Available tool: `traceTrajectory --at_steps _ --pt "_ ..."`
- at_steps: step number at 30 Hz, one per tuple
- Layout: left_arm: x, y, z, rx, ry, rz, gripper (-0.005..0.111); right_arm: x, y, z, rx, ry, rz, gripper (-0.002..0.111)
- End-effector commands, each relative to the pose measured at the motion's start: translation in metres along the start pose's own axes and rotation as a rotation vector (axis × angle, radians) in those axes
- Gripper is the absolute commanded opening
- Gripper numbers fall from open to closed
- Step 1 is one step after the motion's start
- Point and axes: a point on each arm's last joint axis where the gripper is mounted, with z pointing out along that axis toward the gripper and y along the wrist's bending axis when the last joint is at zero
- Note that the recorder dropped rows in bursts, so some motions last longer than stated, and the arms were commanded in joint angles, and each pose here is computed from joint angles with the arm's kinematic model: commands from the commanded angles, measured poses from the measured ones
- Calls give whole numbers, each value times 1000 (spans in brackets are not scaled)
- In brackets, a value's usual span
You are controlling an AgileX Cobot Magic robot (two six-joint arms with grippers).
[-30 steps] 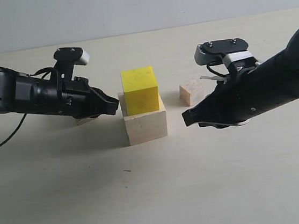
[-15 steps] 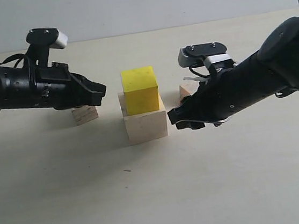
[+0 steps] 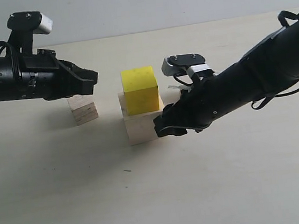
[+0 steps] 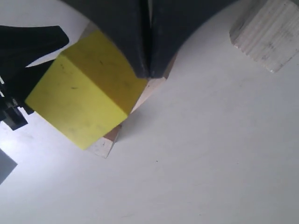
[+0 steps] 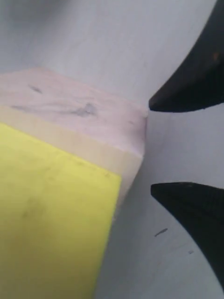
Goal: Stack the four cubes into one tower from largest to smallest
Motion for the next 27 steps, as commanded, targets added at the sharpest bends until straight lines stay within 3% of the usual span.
traceTrajectory --at_steps 1,27 --pt "-1 0 -3 -6 -10 -14 0 -5 -2 4 -7 -46 -6 47" --pt "-1 1 -3 -10 -9 -25 0 -10 -2 10 -46 -112 -4 46"
